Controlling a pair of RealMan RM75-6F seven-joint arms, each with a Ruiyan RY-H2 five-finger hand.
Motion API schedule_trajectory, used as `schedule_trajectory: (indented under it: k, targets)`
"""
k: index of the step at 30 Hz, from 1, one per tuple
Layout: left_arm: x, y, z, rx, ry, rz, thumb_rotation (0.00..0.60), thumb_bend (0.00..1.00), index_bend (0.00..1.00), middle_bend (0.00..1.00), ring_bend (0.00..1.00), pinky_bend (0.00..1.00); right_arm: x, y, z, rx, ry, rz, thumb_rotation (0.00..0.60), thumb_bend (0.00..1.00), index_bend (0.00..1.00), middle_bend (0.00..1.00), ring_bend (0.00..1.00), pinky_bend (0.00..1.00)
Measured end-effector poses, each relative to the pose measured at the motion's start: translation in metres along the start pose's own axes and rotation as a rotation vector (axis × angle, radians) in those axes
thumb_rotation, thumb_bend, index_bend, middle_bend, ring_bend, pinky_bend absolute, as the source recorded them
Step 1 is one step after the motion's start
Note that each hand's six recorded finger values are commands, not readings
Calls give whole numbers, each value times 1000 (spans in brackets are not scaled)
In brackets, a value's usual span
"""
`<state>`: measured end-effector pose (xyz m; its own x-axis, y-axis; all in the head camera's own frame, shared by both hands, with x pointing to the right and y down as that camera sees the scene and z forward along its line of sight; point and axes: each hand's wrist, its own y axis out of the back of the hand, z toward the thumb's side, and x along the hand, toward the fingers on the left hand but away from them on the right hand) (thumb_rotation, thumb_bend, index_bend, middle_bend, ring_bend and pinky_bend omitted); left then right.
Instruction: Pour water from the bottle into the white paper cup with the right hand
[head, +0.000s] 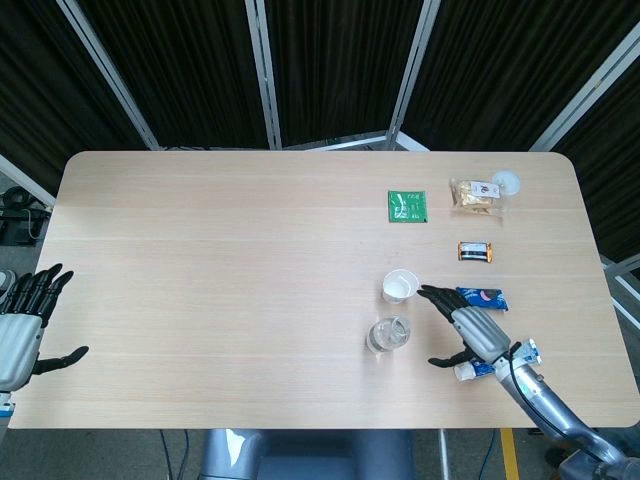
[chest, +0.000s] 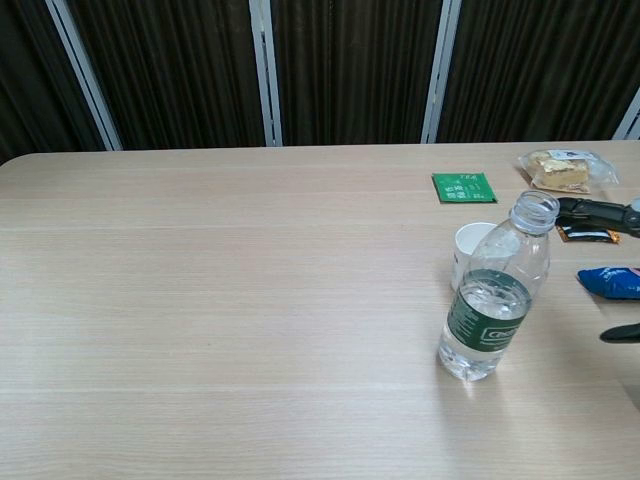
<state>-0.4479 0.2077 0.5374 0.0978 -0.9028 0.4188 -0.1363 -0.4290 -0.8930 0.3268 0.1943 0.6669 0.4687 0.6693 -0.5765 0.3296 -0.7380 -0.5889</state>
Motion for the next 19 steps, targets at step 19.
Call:
schedule_trajectory:
  k: [19]
  targets:
    - [-11, 5, 10, 15, -64, 43, 600, 0, 0, 0, 0, 0, 120, 92, 5, 373, -173, -545, 600, 0, 0, 0, 0, 0]
